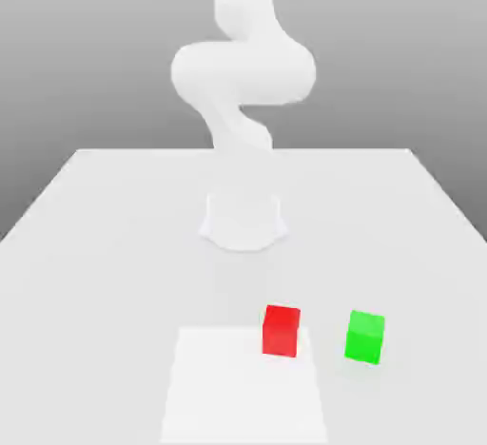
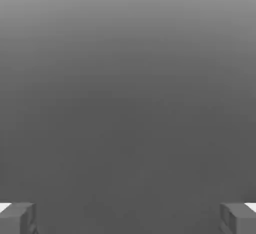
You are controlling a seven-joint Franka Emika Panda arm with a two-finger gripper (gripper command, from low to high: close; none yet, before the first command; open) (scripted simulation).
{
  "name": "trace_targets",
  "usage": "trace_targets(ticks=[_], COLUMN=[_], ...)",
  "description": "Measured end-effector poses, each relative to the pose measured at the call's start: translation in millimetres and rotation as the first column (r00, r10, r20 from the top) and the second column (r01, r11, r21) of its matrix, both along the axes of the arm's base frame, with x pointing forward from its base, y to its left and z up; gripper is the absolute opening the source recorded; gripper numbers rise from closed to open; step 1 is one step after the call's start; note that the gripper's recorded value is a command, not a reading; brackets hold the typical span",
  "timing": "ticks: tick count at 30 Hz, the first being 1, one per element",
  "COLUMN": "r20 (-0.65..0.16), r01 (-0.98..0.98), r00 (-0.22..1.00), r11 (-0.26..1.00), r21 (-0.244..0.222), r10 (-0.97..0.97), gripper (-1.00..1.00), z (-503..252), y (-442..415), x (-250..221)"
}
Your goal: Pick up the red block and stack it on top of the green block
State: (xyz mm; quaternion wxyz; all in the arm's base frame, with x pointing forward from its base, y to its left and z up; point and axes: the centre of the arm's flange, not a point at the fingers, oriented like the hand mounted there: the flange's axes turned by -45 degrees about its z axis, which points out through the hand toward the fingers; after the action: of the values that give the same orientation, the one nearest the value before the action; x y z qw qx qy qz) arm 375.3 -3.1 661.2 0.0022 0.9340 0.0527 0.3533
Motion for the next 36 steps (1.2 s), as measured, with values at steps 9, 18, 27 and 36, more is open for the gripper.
trace_targets(ticks=[9,18,27,36], r20=[-0.299,-0.564,-0.657,-0.660], r01=[-0.452,-0.842,-0.959,-0.958], r00=[0.868,0.491,0.236,0.236], r11=[0.881,0.528,0.281,0.285], r21=[-0.141,-0.112,-0.038,-0.034], r10=[0.397,0.663,0.716,0.713], gripper=[0.00,0.00,0.00,-1.00], z=[-200.4,-380.0,-469.8,-517.9], y=[22.8,54.1,60.2,58.6], x=[51.6,9.0,-33.9,-38.3])
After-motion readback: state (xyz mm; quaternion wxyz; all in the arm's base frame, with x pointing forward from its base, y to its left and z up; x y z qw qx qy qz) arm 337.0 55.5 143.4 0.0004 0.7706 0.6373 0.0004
